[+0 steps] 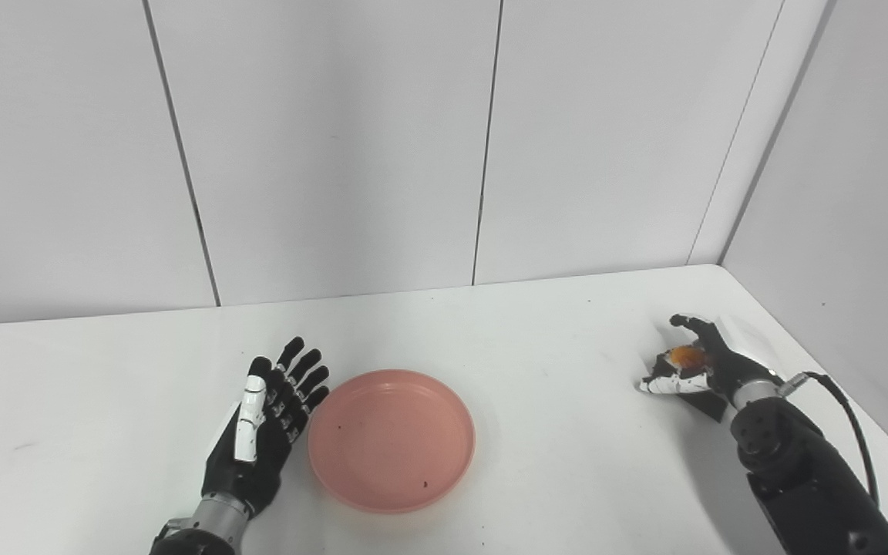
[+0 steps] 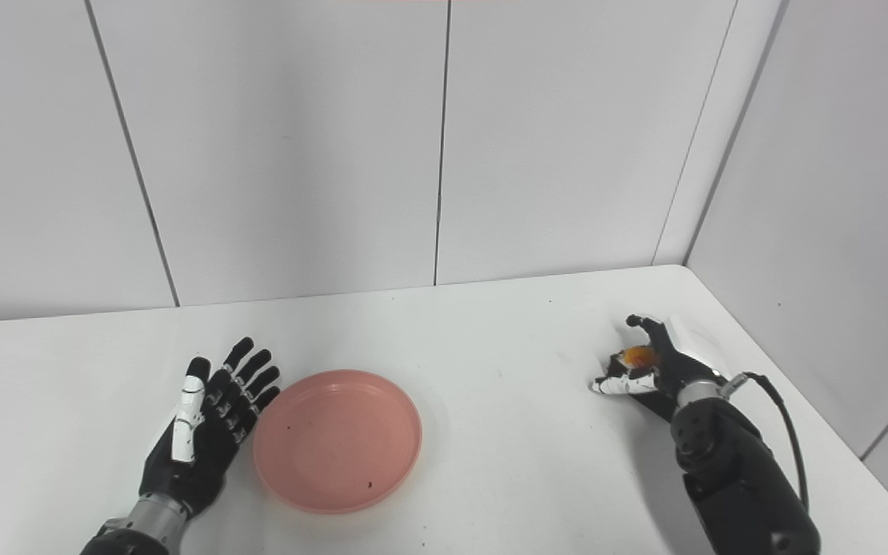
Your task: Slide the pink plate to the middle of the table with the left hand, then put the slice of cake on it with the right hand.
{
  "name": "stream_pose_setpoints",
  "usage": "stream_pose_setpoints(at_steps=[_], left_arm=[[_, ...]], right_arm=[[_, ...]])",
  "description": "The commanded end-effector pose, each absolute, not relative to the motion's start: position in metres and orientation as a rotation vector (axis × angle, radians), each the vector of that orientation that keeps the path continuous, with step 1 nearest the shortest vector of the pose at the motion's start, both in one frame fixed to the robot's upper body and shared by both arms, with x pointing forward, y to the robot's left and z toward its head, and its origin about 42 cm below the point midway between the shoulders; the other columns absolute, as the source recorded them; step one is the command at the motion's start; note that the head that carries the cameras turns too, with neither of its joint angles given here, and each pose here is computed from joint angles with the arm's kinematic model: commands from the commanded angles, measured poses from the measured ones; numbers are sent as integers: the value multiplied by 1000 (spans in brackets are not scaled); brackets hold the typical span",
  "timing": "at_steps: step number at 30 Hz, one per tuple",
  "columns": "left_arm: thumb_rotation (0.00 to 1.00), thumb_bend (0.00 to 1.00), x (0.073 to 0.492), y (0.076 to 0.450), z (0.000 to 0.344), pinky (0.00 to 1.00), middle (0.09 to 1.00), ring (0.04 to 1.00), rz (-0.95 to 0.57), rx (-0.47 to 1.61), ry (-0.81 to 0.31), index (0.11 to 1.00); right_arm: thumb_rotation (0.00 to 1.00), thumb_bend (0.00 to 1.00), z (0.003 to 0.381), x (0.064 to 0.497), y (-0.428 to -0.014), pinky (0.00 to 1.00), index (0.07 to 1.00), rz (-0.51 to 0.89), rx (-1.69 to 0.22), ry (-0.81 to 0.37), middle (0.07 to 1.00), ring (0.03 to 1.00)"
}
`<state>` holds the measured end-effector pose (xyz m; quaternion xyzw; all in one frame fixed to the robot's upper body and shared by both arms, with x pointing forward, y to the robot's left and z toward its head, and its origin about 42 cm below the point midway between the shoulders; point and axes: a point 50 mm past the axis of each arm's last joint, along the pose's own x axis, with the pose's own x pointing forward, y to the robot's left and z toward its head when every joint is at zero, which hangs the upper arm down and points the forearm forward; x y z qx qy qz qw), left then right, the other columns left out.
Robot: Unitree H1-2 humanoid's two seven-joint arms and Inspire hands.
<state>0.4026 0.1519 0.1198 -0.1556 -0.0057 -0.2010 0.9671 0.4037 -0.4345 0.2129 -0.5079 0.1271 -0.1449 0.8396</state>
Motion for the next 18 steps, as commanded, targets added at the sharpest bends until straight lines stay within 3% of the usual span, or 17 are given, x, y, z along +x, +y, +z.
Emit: stream_pose_setpoints(at_steps=[1, 2, 3, 8, 18], left_arm=[[996, 703, 385, 165, 88, 947, 960, 946, -376, -314, 100, 961], [996, 703, 386, 165, 88, 949, 960, 947, -377, -316, 101, 961], [994, 701, 386, 165, 87, 950, 961, 948, -378, -317, 102, 962], [982, 703, 386, 165, 86, 944, 957, 946, -377, -316, 100, 958], [990, 707, 385, 162, 86, 947, 957, 943, -385, -305, 101, 961]], right_arm=[[199, 806, 231, 412, -444, 439, 818, -347, -1101, 194, 736, 564], [81, 662, 229, 413, -446, 361, 817, -353, -1095, 196, 588, 457], [41, 614, 227, 414, -448, 323, 817, -360, -1092, 199, 535, 404], [0, 557, 224, 418, -453, 187, 744, -409, -1098, 208, 470, 243], [0, 551, 232, 416, -451, 217, 529, -470, -1097, 143, 473, 299]])
